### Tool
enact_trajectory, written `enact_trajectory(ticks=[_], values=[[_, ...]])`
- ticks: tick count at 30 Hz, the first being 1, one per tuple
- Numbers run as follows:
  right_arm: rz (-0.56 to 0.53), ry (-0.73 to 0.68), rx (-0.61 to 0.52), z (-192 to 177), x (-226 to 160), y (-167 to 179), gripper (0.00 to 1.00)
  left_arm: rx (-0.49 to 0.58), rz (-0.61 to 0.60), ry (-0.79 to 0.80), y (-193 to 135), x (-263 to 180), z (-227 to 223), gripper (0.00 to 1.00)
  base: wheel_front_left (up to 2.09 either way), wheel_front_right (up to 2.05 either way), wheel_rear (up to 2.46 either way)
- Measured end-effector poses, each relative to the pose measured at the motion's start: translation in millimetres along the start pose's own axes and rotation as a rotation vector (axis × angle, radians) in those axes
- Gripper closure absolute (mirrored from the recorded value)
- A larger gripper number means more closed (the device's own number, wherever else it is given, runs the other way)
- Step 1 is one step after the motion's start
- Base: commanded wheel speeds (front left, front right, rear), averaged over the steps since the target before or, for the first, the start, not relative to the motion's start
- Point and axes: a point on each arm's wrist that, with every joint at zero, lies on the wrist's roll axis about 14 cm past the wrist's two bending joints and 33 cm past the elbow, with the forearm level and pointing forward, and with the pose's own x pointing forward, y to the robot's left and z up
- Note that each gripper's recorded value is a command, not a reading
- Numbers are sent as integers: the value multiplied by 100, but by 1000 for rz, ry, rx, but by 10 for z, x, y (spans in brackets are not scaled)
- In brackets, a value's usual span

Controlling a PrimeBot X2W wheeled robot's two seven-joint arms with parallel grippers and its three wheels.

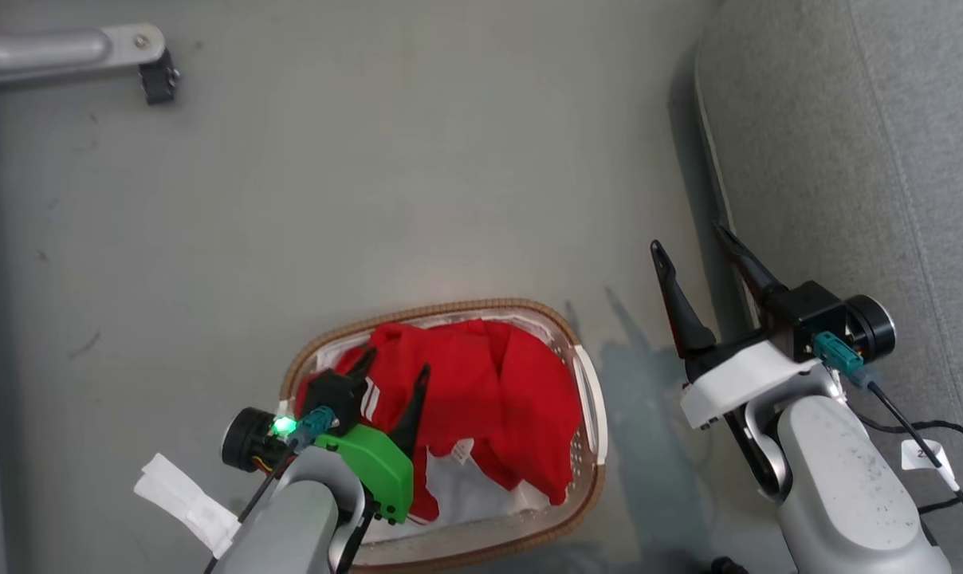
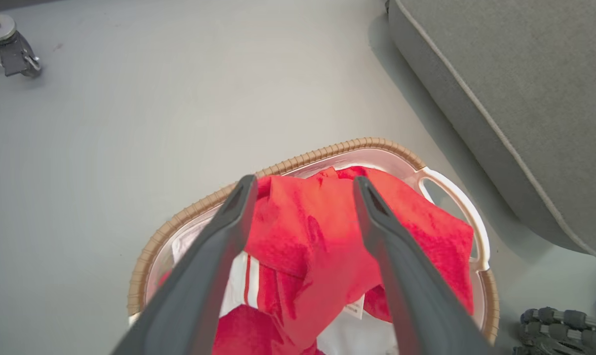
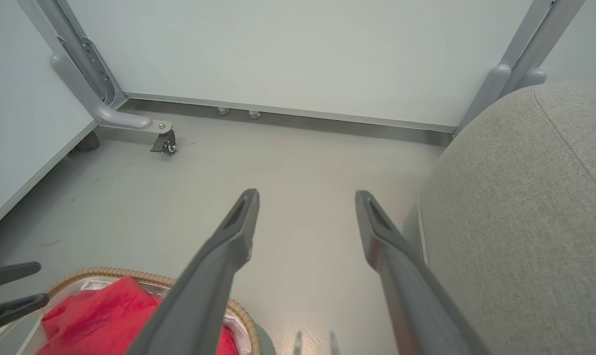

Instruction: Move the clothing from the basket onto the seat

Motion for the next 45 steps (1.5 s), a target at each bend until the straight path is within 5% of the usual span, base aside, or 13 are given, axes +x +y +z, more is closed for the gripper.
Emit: enact_trajectory(ticks=[10, 25, 26, 28, 45], values=[[-17, 84, 12, -424, 192, -97, 0, -46, -18, 206, 131, 237, -697, 0, 0, 0, 0], [-61, 166, 1, -802, 220, -291, 0, -65, -66, 317, 144, 542, -1088, 0, 0, 0, 0], [-64, 169, -1, -809, 213, -302, 0, -52, -79, 324, 126, 551, -1101, 5, 0, 0, 0], [-66, 170, -2, -809, 205, -310, 0, -27, -102, 338, 86, 552, -1129, 100, 0, 0, 0], [-73, 74, 40, -290, -14, -226, 0, -16, -106, 297, -172, 69, -885, 100, 0, 0, 0]])
